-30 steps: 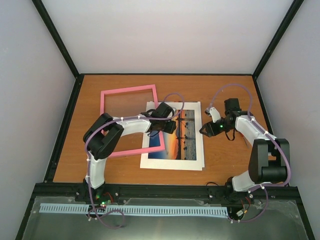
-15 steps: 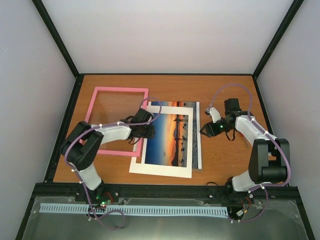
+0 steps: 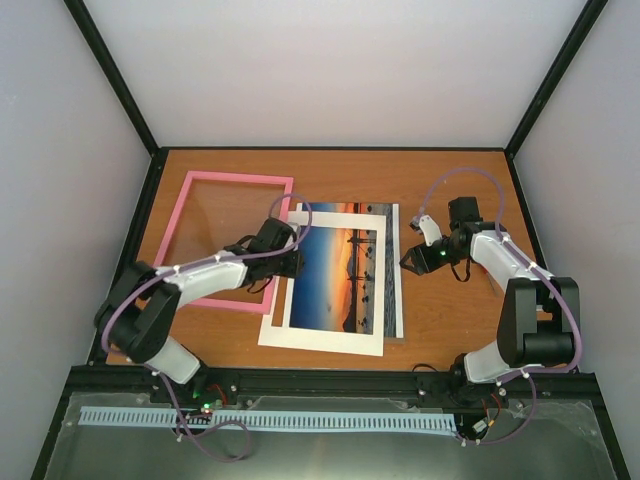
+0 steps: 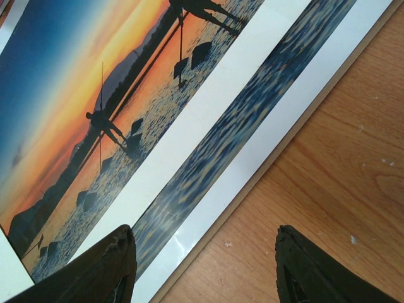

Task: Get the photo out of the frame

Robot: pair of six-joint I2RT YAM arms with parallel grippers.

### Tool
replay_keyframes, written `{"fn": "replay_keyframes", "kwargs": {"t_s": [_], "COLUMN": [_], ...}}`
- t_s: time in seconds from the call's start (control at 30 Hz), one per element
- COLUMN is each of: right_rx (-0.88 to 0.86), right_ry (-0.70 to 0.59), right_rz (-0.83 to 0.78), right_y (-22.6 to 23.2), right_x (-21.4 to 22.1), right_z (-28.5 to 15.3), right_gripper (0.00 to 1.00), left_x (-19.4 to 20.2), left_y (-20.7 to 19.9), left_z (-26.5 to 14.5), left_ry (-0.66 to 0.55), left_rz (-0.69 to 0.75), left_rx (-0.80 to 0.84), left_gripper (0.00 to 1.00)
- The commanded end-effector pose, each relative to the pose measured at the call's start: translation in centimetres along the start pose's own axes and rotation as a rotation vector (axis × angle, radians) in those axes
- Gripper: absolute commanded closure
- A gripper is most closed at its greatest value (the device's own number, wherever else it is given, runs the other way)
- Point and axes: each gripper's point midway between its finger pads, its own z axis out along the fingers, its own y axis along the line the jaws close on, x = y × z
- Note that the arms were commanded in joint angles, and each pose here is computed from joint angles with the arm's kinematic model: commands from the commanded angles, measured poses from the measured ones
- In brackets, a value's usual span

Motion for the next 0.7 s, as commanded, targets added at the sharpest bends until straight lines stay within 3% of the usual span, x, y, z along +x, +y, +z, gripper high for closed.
{"fn": "replay_keyframes", "kwargs": {"t_s": [0.0,0.3,0.4,0.5,0.67], "right_rx": [-0.006,-0.009,-0.008,-0.007,-0.006], "right_ry": [0.001,0.013,0.020,0.023,0.031], "right_rz": [-0.017,-0.022,-0.025,-0.030,-0.033], "right_y": [0.2,0.3,0.3,0.5,0.5], "right_x": [-0.1,0.0,0.0,0.0,0.1], "right_z": [0.0,0.4,0.6,0.7,0.8], "right_gripper": [0.42,0.41,0.41,0.41,0.40], "left_x": [-1.8,4.9,7.2,9.2,11.1], "left_y": [-5.7,-13.7,-15.6,-17.4,-21.1], "left_z": [-4.0,-8.7,-8.4,-7.0,-4.5], "left_ry": [-0.141,-0.193,-0.137,-0.072,-0.030], "left_rz": [0.143,0.475,0.561,0.625,0.707], "left_rx": [0.171,0.408,0.422,0.407,0.408], "left_gripper": [0.50,0.47,0.45,0.37,0.38]}}
